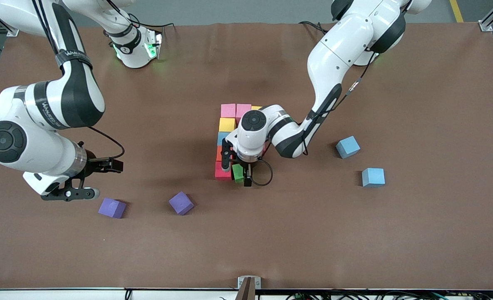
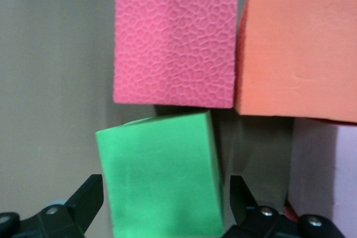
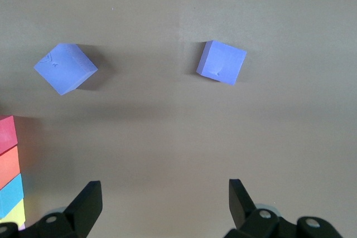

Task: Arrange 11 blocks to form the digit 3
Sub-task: 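Lower red below orange with the right gripper while the left gripper places green, then withdraw the right gripper while the left gripper moves toward the cyan cubes, then lower the left gripper and grasp a cyan cube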

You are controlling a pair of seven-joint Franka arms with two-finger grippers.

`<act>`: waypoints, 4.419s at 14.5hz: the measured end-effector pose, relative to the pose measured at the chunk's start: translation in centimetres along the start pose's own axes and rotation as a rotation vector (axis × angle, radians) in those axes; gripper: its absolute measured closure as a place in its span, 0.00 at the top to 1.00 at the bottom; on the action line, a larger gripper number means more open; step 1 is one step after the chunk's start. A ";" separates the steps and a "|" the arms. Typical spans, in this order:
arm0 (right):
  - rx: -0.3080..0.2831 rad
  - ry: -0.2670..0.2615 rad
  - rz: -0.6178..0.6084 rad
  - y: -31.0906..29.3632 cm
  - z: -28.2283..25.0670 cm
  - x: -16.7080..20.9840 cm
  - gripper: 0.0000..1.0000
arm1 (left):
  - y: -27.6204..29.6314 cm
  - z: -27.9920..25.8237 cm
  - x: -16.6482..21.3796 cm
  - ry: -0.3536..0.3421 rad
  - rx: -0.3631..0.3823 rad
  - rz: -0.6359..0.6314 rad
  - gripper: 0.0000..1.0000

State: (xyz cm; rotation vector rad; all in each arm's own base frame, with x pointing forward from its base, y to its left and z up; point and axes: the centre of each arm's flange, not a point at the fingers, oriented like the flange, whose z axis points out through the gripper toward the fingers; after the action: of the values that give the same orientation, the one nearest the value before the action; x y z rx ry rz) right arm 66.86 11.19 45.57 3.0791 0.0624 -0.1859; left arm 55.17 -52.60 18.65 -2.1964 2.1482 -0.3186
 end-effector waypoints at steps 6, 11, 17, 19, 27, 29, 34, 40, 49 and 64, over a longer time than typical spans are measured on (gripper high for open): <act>0.001 0.009 -0.011 0.9 -0.6 -0.1 1.00 | -1.2 -2.2 -0.6 -0.042 -0.025 -0.019 1.00; 0.008 0.046 -0.076 5.2 -4.0 -1.2 1.00 | -3.9 -5.8 -4.1 -0.089 -0.154 -0.095 1.00; 0.009 0.025 -0.048 7.6 -9.5 -3.5 1.00 | -7.7 -10.0 -11.8 -0.244 -0.262 -0.136 1.00; 0.015 0.019 -0.039 8.2 -9.8 -3.7 1.00 | -7.9 -10.9 -13.6 -0.276 -0.276 -0.120 1.00; 0.029 -0.038 -0.036 8.4 -10.9 -5.2 1.00 | -5.1 -12.8 -25.0 -0.297 -0.206 -0.136 1.00; 0.035 -0.017 -0.032 8.6 -12.2 -5.7 1.00 | -4.6 -12.6 -28.7 -0.282 -0.195 -0.075 1.00; 0.070 -0.003 -0.026 9.0 -13.6 -7.8 1.00 | -5.1 -11.5 -37.4 -0.234 -0.137 0.028 1.00; 0.122 0.009 0.029 12.4 -14.4 -11.1 1.00 | -5.5 -10.2 -42.6 -0.189 -0.103 0.085 1.00; 0.116 0.063 0.018 11.8 -16.8 -13.1 1.00 | -5.5 -7.4 -44.6 -0.149 -0.080 0.133 1.00; 0.067 0.084 0.007 11.5 -19.4 -15.9 1.00 | -6.6 -5.0 -46.0 -0.127 -0.070 0.139 0.63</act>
State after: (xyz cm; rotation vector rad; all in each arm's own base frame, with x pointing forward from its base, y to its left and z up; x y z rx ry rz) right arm 53.88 0.31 67.37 3.1529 0.0496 -0.0591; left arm 60.22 -6.18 19.64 -2.0264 2.2595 -0.0958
